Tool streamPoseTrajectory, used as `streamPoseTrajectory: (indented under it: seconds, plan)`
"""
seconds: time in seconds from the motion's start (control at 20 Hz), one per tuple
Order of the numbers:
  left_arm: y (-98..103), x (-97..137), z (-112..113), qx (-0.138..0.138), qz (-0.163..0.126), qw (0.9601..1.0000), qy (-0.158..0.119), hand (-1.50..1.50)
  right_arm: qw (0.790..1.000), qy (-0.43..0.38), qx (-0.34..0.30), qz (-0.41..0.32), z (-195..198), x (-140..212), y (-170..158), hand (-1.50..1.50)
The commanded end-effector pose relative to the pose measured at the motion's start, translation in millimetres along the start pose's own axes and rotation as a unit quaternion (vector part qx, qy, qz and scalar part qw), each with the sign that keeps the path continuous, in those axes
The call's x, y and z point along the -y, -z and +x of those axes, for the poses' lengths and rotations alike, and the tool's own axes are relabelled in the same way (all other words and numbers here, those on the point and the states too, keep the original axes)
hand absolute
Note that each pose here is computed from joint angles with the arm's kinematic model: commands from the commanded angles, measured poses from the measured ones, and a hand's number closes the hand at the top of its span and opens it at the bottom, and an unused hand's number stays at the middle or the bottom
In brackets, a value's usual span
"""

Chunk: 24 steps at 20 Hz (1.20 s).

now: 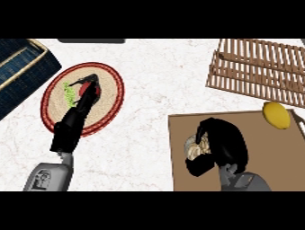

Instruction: Pick the cupcake from the tray and place it in the tiered shelf

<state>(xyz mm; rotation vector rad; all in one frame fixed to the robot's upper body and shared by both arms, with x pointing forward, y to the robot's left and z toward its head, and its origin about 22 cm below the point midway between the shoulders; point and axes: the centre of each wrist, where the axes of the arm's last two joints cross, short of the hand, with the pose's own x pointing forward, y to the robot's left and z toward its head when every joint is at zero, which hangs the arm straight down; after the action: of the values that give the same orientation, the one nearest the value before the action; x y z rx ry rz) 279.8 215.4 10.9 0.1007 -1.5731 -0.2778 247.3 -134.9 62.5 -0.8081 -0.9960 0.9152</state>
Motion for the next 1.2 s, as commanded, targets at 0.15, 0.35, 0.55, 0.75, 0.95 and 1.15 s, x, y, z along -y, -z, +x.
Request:
streamPoseTrajectory:
  seconds: [0.15,0.35,0.55,0.75,0.95,1.15]
  plan:
    - [18,11,12,0.008,-0.004,0.9999,-0.009,0.0,0.994,0.089,-0.018,-0.053,77,-16,-19,1.5]
    - [15,0,7,0.006,0.008,0.9999,0.004,0.0,0.971,0.201,0.03,-0.125,85,9,-29,1.5]
    - [4,0,9,0.004,0.006,1.0,0.005,0.0,0.956,0.218,0.053,-0.19,102,43,-57,1.5]
    - [10,-6,-2,0.005,0.008,0.9999,-0.005,0.0,0.94,0.237,0.054,-0.239,114,61,-63,1.5]
    - [3,-16,-5,-0.003,0.006,1.0,-0.003,0.0,0.93,0.211,0.012,-0.301,123,88,-77,1.5]
    - [8,12,-3,0.001,0.02,0.9998,0.0,0.0,0.916,0.199,0.002,-0.348,124,108,-83,1.5]
